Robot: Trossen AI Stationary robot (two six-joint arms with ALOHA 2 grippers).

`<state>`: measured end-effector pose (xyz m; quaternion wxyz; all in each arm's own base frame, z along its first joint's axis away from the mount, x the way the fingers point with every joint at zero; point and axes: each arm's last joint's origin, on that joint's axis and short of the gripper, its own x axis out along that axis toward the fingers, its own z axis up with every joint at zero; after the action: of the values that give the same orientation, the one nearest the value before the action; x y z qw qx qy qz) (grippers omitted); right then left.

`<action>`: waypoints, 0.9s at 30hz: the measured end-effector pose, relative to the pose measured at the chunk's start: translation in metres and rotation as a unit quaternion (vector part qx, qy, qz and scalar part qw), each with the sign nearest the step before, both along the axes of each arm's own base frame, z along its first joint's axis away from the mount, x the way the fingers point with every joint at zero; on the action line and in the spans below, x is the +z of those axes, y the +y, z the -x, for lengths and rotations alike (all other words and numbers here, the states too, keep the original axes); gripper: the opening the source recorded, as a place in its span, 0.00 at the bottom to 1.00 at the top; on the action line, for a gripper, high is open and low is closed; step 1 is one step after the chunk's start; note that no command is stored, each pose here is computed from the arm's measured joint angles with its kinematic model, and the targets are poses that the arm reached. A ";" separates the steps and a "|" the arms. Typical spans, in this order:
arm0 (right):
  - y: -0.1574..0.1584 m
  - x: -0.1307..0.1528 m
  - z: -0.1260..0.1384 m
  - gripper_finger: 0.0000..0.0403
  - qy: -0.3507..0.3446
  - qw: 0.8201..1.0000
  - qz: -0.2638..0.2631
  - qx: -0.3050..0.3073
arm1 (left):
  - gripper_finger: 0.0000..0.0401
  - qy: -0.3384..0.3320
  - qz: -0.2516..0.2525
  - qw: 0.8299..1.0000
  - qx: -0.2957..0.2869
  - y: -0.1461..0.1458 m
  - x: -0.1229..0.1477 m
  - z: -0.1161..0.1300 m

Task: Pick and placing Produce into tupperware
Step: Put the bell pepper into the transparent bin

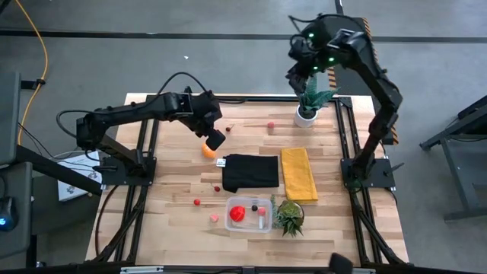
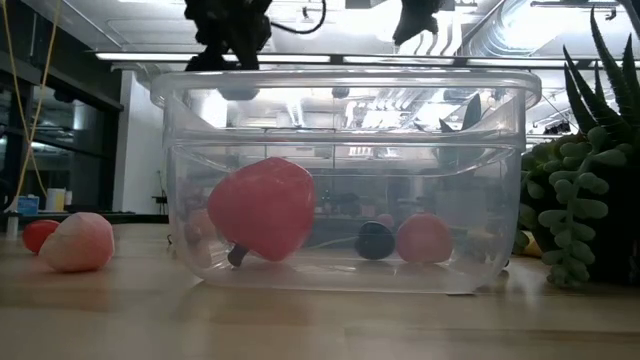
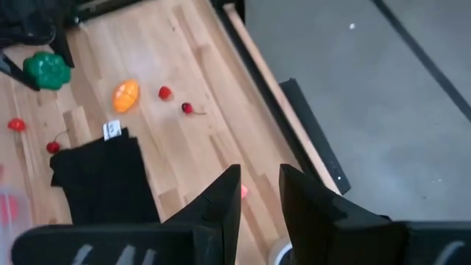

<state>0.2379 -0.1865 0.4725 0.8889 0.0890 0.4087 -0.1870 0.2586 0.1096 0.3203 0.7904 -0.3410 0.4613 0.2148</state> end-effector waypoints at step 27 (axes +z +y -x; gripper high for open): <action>0.061 0.060 0.081 0.21 -0.142 0.985 -0.003 -0.093 | 0.57 -0.117 0.034 0.978 -0.170 -0.007 0.034 -0.006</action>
<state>0.1570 -0.1250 0.5323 0.9164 0.1548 0.2682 -0.2535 0.2642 0.1025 0.3546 0.8518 -0.3074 0.4237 0.0196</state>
